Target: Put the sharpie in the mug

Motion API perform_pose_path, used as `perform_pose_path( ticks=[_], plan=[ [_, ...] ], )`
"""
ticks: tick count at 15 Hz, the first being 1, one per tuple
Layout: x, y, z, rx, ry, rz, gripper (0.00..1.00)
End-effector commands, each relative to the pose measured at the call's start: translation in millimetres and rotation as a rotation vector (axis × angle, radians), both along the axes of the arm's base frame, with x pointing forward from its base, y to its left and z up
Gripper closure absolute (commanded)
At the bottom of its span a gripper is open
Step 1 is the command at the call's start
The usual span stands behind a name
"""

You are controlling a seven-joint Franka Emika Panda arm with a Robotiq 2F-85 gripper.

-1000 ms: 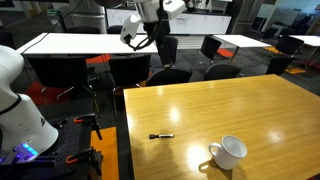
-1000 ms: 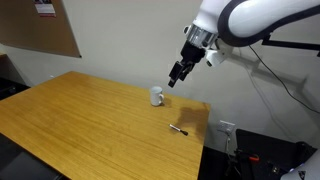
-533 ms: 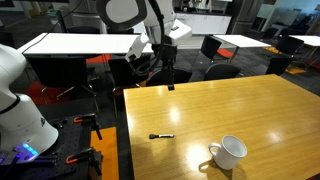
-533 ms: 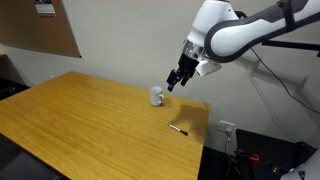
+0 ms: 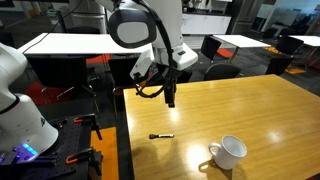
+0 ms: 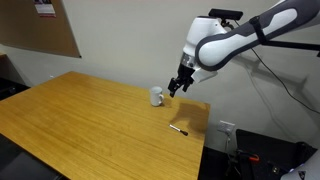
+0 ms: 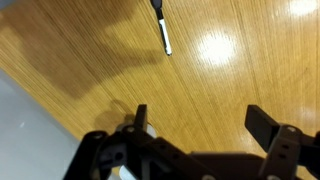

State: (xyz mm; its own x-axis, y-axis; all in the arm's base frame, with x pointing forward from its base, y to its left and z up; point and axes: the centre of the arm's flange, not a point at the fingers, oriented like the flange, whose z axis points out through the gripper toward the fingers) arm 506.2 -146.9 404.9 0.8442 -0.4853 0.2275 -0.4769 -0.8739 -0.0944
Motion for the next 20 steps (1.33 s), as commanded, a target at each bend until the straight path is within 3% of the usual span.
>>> perform_pose_path(
  ticks=[1,4,14,20],
  plan=[
    [1,-1,-1,0.0,0.002,-0.002,0.0],
    [2,-2,-3,0.005,-0.01,0.016,0.0],
    [26,-6,-92,0.01,0.08,0.053,0.0],
    [24,-7,-120,-0.012,0.082,0.106,0.0]
  ],
)
